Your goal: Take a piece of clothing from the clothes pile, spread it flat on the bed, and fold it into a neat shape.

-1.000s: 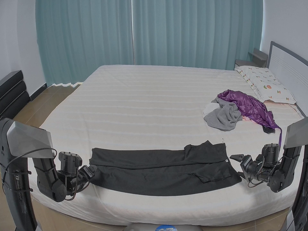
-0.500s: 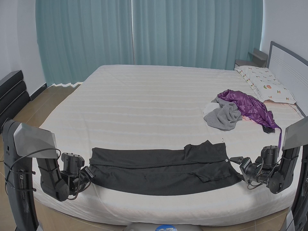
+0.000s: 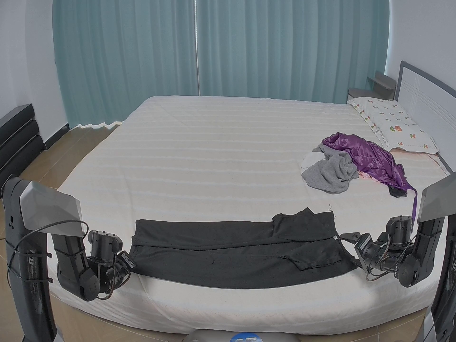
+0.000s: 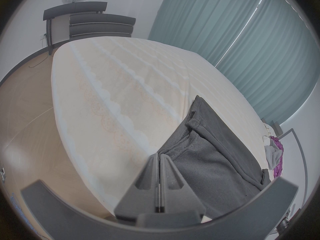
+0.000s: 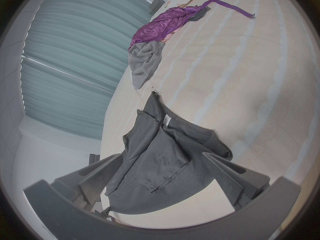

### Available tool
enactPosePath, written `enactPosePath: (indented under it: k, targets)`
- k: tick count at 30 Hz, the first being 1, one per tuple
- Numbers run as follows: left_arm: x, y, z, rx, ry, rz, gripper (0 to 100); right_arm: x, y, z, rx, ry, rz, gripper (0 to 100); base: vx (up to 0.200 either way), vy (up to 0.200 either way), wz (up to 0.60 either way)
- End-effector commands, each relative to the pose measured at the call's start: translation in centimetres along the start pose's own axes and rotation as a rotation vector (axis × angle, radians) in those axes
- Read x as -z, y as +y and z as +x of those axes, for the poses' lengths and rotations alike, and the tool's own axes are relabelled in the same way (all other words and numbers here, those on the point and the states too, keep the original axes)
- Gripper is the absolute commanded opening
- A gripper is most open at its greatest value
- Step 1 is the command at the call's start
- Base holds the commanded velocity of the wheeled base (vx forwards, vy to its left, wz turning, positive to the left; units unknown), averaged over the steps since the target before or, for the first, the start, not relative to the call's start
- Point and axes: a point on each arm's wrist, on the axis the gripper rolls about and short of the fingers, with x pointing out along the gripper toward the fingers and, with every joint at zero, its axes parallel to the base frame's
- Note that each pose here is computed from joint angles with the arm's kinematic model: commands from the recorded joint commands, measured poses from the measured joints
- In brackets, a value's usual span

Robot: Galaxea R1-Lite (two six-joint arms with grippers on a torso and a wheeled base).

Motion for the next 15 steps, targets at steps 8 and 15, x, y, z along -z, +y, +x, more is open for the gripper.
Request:
enactPosePath:
  k: [8, 15]
  targets:
    - [0.13, 0.26, -0.24, -0.008, 0.008, -0.001, 100, 0.06, -0.08, -0.02, 0.004, 0.003, 0.001, 100, 0.0, 0.0, 0.0]
    - [0.03, 0.21, -0.3, 0.002, 0.013, -0.021, 100, 0.02, -0.09, -0.02, 0.003, 0.001, 0.003, 100, 0.0, 0.0, 0.0]
